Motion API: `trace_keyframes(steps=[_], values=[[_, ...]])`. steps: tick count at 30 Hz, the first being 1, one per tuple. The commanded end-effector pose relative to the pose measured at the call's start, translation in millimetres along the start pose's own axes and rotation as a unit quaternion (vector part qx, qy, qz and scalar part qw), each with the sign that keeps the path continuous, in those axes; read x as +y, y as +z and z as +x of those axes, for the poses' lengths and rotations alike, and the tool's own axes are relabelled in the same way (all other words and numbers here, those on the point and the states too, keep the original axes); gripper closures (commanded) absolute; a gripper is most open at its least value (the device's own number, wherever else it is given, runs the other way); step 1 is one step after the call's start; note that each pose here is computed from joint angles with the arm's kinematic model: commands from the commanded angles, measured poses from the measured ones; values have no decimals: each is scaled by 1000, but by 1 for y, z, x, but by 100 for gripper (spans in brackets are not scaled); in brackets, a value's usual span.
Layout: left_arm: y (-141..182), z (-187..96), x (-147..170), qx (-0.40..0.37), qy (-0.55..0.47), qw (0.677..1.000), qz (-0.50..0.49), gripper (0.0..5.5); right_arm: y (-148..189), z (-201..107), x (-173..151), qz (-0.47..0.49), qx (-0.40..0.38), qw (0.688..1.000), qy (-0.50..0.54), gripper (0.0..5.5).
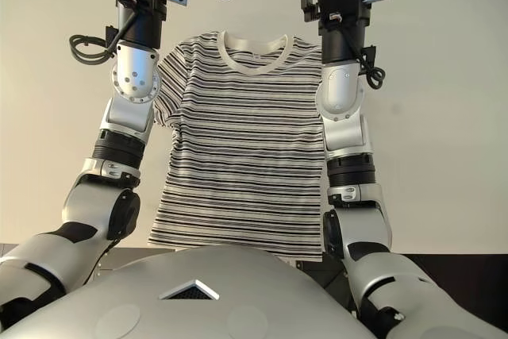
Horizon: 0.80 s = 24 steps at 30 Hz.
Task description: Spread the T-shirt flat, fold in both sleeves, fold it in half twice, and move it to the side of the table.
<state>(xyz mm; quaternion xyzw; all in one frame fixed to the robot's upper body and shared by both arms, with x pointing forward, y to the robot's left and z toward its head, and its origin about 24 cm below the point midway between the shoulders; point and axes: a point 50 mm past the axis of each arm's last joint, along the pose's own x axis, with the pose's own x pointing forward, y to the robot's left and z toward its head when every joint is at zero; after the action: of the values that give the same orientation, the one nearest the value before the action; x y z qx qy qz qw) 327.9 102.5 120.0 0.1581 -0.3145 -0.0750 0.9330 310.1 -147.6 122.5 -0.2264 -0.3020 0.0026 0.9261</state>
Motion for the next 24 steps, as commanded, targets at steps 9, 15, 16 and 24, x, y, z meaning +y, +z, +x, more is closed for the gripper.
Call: trace_keyframes(steps=[9,15,16,24], values=[[-25,-60,-3,59,27,997,-28,103,-21,-62,5,20,40,999,-4,141],[-25,-64,-1,61,36,997,-38,103,-21,-67,5,23,43,999,-6,141],[-25,-64,-1,62,36,997,-38,103,-21,-67,5,24,45,999,-4,141],[-27,-70,-8,67,10,997,-30,103,-26,-71,21,41,58,997,24,141]])
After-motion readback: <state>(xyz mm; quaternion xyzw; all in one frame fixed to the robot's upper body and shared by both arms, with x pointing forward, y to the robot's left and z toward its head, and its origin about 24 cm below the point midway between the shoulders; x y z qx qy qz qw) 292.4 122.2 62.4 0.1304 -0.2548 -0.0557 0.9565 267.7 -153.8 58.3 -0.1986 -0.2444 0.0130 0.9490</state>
